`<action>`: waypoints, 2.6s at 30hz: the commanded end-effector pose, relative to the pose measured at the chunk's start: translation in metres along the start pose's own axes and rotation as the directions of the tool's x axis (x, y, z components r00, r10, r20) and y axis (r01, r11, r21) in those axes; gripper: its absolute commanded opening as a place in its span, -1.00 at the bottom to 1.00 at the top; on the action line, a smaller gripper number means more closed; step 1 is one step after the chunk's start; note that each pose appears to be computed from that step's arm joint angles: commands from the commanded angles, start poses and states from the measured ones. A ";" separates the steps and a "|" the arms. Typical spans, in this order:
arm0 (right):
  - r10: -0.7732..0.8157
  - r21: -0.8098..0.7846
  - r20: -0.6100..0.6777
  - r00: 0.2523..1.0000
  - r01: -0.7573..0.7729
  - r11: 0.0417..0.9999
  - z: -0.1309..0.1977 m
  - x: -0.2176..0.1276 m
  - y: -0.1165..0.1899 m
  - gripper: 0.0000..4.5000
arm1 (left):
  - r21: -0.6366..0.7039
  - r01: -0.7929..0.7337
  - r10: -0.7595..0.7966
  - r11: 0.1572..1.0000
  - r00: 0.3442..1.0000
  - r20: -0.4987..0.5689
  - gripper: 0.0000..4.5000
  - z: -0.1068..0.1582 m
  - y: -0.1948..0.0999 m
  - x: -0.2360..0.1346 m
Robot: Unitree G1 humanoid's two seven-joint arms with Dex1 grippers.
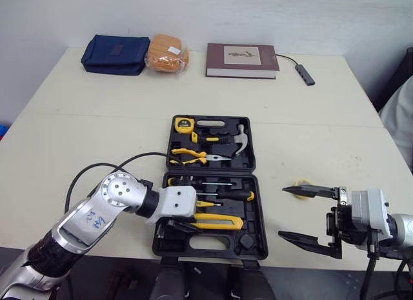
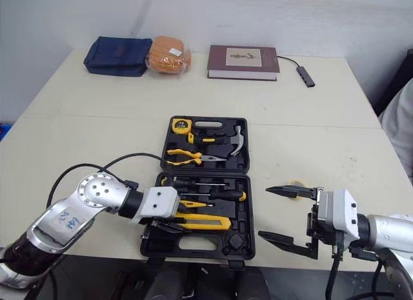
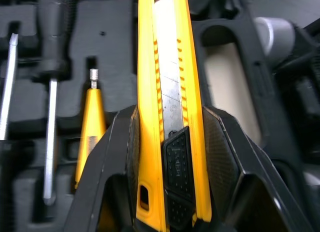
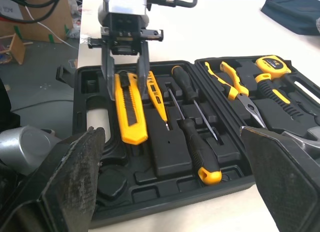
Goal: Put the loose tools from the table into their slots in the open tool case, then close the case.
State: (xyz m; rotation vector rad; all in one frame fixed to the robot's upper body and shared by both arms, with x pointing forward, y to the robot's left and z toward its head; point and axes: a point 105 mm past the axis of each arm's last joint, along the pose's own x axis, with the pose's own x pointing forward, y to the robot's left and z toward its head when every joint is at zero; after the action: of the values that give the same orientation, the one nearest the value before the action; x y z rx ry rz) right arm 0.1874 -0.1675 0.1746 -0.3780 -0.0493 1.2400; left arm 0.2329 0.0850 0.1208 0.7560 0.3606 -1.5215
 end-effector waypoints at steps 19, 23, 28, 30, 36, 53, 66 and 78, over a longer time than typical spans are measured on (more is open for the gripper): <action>-0.023 -0.036 0.003 1.000 0.023 0.999 0.009 0.000 -0.002 1.00 | -0.028 0.041 -0.043 0.999 0.997 -0.059 -0.49 -0.005 -0.003 0.014; -0.029 -0.036 0.004 1.000 0.029 0.999 0.009 0.000 -0.002 1.00 | 0.028 0.044 -0.044 0.999 0.999 0.001 0.22 0.006 -0.002 0.015; -0.065 -0.027 0.040 0.997 0.066 0.997 0.014 0.002 -0.007 1.00 | 0.063 0.043 -0.048 0.997 0.995 0.083 0.98 0.017 0.000 0.010; -0.070 -0.026 0.044 0.997 0.071 0.997 0.015 0.003 -0.009 1.00 | 0.046 0.036 -0.042 0.998 0.990 0.131 0.98 0.022 0.001 0.006; -0.073 -0.022 0.032 0.997 0.074 0.997 0.011 0.002 -0.009 1.00 | 0.087 0.011 -0.034 0.996 0.965 0.260 0.98 0.031 0.007 -0.003; -0.111 0.006 -0.001 0.994 0.112 0.994 -0.001 -0.003 -0.005 1.00 | 0.130 0.000 -0.053 0.991 0.914 0.403 -0.98 0.018 0.001 0.010; -0.118 0.019 -0.014 0.993 0.119 0.993 -0.003 -0.005 -0.002 1.00 | 0.064 0.034 -0.052 0.997 0.951 0.305 -0.98 -0.009 -0.005 0.027; -0.127 0.025 -0.013 0.992 0.127 0.992 -0.004 -0.003 -0.001 1.00 | -0.126 0.028 -0.002 0.992 0.978 0.207 -0.98 -0.037 -0.004 0.039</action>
State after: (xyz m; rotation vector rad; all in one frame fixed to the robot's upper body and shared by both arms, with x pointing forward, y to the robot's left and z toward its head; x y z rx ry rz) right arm 0.1911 -0.1734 0.1630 -0.3282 -0.0058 1.1159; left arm 0.2341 0.0660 0.0929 0.4836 0.1512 -1.6367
